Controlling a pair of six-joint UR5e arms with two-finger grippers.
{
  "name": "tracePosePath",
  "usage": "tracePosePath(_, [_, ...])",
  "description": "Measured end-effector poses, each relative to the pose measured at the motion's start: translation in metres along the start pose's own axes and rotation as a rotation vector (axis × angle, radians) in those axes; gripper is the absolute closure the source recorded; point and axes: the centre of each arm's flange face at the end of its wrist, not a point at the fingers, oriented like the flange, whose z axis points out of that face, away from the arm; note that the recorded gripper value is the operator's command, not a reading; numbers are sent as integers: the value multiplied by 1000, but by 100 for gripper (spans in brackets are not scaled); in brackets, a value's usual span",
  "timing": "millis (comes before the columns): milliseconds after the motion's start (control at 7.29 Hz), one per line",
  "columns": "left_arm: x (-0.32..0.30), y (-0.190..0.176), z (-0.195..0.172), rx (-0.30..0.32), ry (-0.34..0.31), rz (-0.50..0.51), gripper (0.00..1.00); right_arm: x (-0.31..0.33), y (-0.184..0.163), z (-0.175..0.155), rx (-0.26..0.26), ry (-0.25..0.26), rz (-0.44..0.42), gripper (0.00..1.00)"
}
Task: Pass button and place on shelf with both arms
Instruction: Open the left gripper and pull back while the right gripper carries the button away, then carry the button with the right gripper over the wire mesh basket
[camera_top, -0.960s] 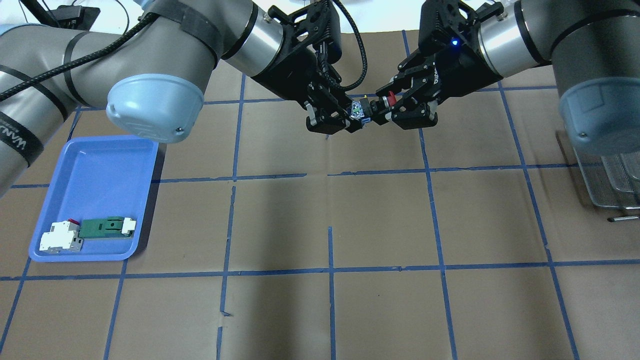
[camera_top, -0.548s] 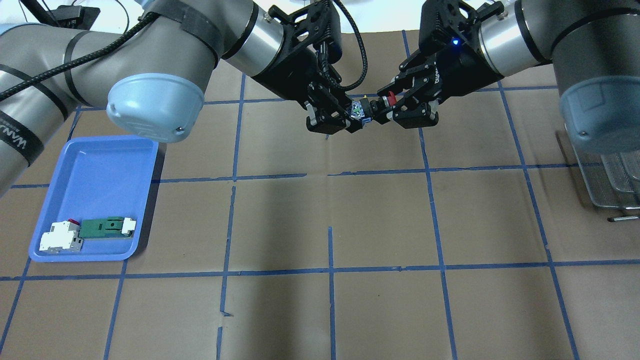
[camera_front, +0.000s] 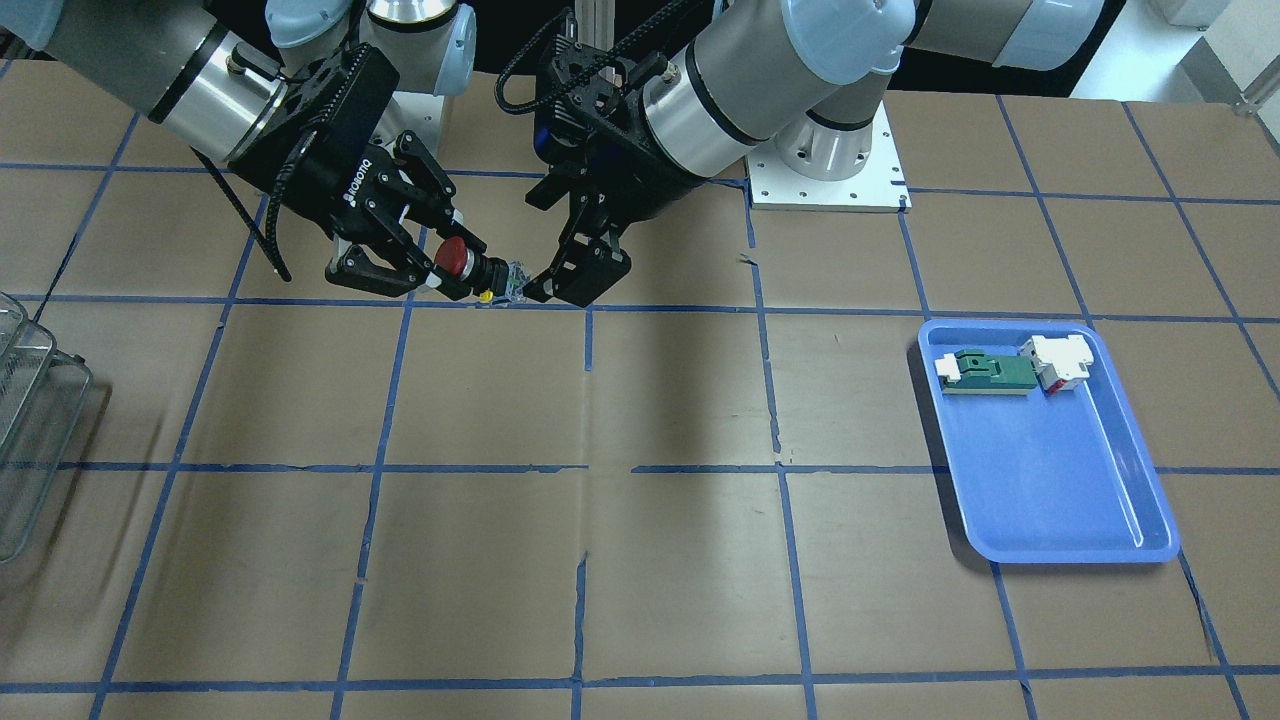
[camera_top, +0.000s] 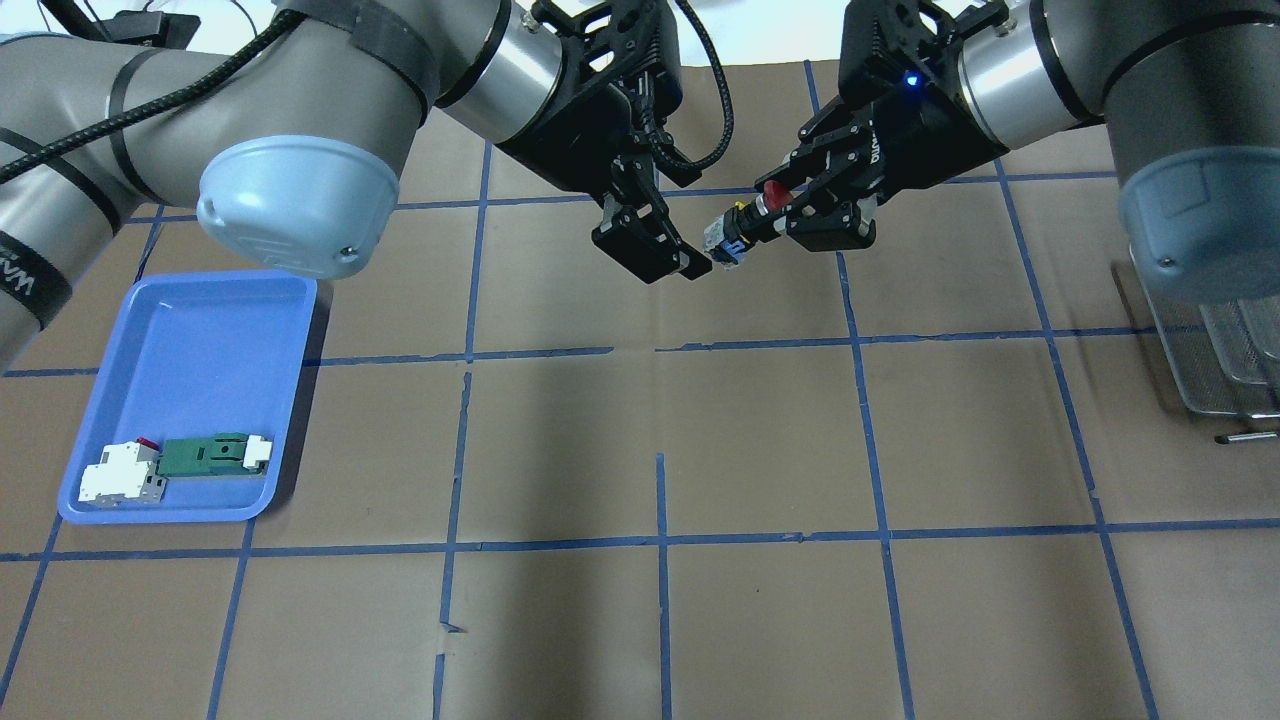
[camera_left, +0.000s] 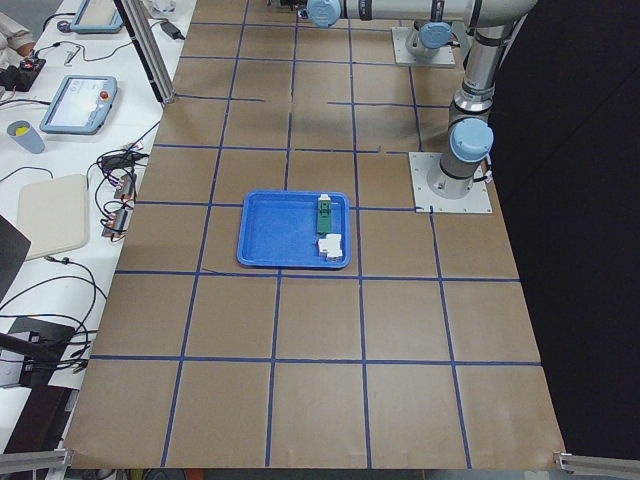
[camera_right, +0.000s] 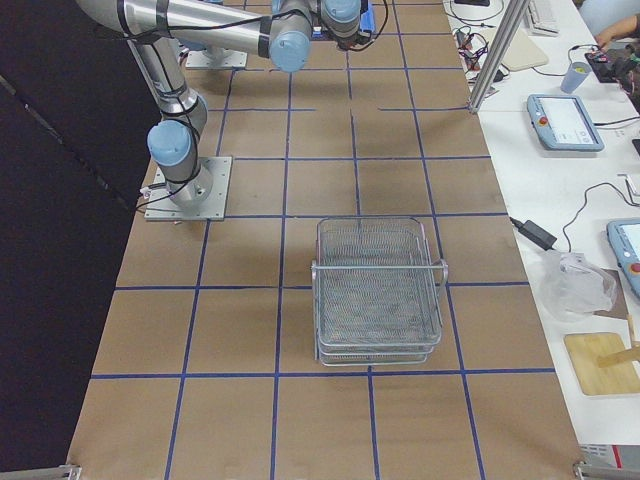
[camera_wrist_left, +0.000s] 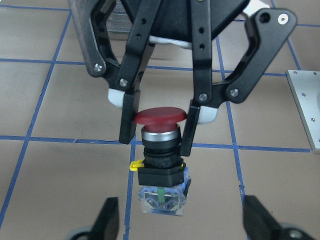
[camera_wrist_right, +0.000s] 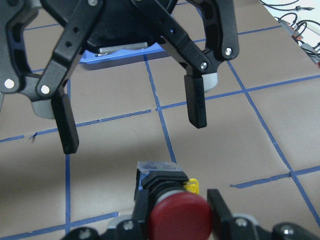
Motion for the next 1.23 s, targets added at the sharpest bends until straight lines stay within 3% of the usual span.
tracePosePath(274, [6,2,-11,-45,-5,-52,0,4,5,-3,-37,13,2,100])
tracePosePath(548, [16,14,-32,-216,-53,-226,0,16,12,-23,-139,66,7,100])
tracePosePath(823, [16,42,-53,-390,-159,-497,0,43,42,-81,-303,181,71,100])
tracePosePath(960, [14,58,-59,-454,-223,-640,0,58,74,-123,-404,252,144,100])
tracePosePath(1234, [14,71,-68,-498,-362,-916,0,67,134,-190,-626,353,271,100])
